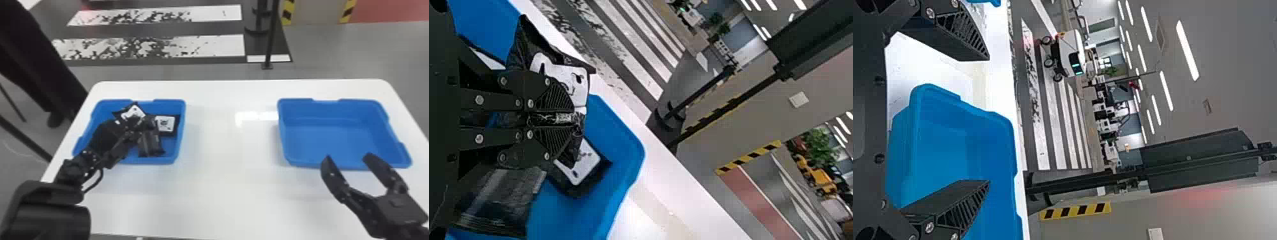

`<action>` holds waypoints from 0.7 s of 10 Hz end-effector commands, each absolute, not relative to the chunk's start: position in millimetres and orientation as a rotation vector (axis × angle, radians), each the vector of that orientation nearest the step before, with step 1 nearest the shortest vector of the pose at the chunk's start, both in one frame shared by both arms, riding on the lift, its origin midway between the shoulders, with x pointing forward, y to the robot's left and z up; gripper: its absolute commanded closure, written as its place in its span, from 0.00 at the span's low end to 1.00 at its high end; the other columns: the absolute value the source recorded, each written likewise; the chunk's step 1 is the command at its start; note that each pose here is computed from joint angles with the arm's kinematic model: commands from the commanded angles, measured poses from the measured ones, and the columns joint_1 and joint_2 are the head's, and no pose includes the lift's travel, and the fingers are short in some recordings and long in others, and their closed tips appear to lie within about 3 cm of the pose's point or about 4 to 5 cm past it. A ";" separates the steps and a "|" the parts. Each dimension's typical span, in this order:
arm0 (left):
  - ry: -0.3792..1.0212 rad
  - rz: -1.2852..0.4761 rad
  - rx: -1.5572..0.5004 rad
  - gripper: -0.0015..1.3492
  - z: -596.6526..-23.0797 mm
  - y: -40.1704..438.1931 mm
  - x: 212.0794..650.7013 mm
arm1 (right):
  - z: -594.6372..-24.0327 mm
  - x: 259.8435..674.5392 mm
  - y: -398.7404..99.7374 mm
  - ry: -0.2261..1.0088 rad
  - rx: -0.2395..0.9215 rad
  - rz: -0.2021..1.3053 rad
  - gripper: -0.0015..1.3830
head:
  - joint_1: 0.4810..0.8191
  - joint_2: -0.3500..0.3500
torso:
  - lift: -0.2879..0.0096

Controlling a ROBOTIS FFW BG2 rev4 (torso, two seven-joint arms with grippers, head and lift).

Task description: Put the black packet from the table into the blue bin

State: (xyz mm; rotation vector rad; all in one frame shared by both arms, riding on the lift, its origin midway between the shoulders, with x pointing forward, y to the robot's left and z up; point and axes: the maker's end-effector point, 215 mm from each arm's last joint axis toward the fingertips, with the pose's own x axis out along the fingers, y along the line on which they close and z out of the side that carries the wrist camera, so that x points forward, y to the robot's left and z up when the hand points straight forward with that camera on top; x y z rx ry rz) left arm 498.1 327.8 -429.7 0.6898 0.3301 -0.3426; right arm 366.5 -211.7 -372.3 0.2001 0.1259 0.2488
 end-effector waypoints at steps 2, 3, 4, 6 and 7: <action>0.346 -0.282 0.606 0.00 -437.9 350.8 480.9 | -372.4 365.9 -211.6 0.127 0.200 0.249 0.10 | 0.63 0.74 | 0.60; 0.295 -0.247 0.576 0.11 -427.8 359.7 472.5 | -372.4 365.9 -211.6 0.127 0.200 0.249 0.10 | 0.63 0.76 | 0.60; 0.247 -0.204 0.525 0.18 -421.9 370.4 455.3 | -373.3 365.0 -211.6 0.130 0.201 0.249 0.10 | 0.63 0.76 | 0.60; 0.147 -0.145 0.422 0.21 -408.6 381.2 421.2 | -371.7 362.5 -212.1 0.130 0.199 0.248 0.10 | 0.63 0.82 | 0.60; 0.070 -0.125 0.351 0.21 -397.3 371.7 405.4 | -370.1 362.2 -211.9 0.128 0.197 0.249 0.10 | 0.63 0.84 | 0.60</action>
